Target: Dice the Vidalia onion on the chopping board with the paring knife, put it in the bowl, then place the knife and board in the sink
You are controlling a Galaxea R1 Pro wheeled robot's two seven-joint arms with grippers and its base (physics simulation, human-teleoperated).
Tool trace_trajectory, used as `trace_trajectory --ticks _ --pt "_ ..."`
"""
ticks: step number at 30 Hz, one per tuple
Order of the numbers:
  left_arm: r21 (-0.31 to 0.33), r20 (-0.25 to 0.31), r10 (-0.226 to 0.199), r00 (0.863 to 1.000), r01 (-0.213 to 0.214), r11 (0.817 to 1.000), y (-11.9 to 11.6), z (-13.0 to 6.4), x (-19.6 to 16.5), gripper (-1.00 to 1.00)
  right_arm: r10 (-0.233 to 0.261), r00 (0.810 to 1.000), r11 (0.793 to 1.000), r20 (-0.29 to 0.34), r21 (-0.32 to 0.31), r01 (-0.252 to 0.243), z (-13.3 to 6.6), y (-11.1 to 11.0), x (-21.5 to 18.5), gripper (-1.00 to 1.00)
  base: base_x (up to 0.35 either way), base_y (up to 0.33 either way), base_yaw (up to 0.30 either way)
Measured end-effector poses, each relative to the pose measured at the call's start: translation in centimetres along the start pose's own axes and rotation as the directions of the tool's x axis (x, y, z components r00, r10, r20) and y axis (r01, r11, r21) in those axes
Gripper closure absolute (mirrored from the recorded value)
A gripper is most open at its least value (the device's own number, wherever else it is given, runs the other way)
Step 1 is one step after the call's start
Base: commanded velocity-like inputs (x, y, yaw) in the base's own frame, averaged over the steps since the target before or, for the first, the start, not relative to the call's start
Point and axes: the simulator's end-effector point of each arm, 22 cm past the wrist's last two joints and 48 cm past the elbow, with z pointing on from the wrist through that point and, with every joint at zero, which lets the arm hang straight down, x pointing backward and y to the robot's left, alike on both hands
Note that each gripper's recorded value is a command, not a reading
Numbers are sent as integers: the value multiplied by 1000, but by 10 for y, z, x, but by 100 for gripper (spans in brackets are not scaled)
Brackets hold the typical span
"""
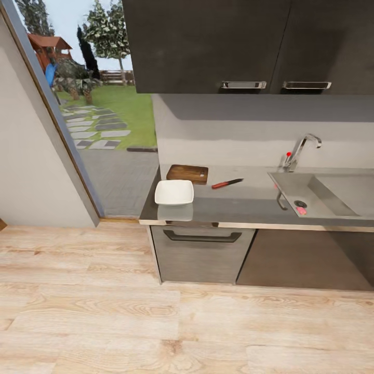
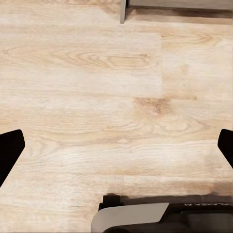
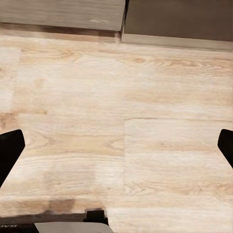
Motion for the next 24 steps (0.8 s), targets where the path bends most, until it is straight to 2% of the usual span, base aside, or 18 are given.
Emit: trace_trajectory --ticks 4,6,9,12,16,21,22,24 --pt "0 -2 0 1000 0 1000 0 0 1 -100 1 1000 1000 19 1 -1 2 0 -8 -100 0 0 0" --pt "0 -2 0 1000 0 1000 0 0 1 -100 4 997 1000 75 11 -4 6 -2 -35 -100 0 0 0" --pt "0 -3 0 1000 0 1000 0 0 1 -100 9 984 998 180 56 -20 12 -11 -91 -100 0 0 0" --pt "1 -3 0 1000 0 1000 -1 0 1 -100 15 965 985 261 160 -59 9 -32 -176 -100 0 0 0" --pt "1 -3 0 1000 0 1000 -1 0 1 -100 17 955 973 296 215 -84 -7 -43 -243 -100 0 0 0" --pt "2 -3 -1 1000 1 1000 -1 0 1 -100 21 935 965 355 236 -112 -28 -49 -314 -100 0 0 0" --pt "2 -3 -1 1000 1 1000 -1 0 1 -100 32 923 959 383 250 -136 -33 -51 -350 -100 0 0 0" --pt "3 -3 0 1000 0 1000 -2 0 1 -100 39 912 954 408 257 -156 -35 -46 -389 -100 0 0 0"
